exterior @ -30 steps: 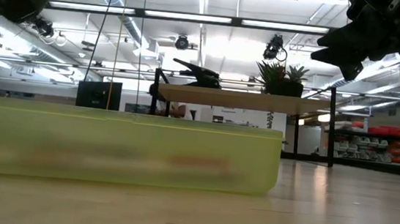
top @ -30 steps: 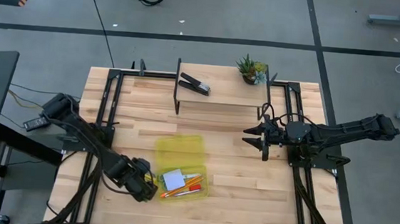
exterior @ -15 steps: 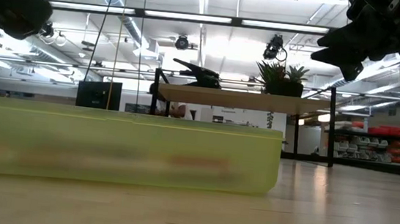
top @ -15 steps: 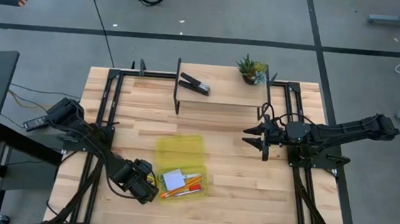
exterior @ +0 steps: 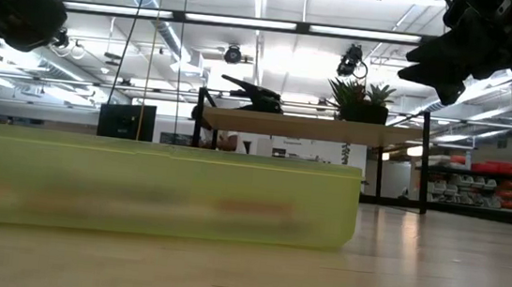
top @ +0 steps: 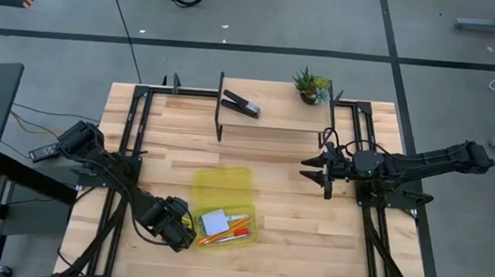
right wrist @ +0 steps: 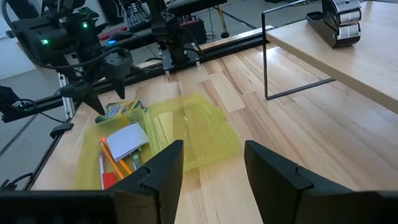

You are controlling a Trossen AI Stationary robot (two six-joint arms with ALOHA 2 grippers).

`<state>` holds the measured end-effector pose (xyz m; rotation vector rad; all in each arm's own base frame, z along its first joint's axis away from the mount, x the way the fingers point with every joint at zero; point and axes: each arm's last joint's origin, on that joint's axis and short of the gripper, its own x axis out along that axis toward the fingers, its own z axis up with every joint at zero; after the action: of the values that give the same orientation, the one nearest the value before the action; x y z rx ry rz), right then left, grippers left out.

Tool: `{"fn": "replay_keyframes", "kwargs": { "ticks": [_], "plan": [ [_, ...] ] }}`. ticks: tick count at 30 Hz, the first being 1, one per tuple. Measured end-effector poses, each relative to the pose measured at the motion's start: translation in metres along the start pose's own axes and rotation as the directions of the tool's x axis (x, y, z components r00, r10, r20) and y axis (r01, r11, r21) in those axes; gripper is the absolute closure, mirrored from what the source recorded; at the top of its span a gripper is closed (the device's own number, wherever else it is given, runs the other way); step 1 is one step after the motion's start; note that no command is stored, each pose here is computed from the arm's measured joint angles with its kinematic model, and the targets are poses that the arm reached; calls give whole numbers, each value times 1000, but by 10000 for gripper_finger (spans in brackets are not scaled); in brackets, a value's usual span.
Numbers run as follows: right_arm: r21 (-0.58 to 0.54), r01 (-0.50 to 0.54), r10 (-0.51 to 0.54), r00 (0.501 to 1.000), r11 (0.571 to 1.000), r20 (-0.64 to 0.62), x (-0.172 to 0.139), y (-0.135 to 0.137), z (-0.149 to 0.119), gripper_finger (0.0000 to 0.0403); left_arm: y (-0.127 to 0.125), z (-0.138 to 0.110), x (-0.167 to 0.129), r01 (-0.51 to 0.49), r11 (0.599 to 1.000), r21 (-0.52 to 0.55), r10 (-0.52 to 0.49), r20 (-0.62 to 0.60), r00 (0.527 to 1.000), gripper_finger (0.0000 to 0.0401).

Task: Pack school essentials
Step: Put the crayon box into the yellow supply box

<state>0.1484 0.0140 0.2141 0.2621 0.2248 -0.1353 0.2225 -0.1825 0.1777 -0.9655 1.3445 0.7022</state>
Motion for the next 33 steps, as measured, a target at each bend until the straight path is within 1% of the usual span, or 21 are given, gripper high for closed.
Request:
{"fn": "replay_keyframes", "kwargs": {
  "ticks": [7,17,24,33],
  "plan": [
    [-7,0,0,1000,1000,-1,0,0,0,226,-2,-1,1,18,1000,3,-18,-4,1000,4],
    [-6,2,-2,1000,1000,-7,0,0,-1,226,-2,-2,15,-38,999,13,38,-10,999,2],
    [-9,3,-3,1000,1000,-10,0,0,-1,226,-7,-4,18,0,1000,16,0,-21,1000,2],
    [-9,4,-4,1000,1000,-12,0,0,-1,226,-7,-5,19,0,1000,17,0,-21,1000,1]
  ]
}}
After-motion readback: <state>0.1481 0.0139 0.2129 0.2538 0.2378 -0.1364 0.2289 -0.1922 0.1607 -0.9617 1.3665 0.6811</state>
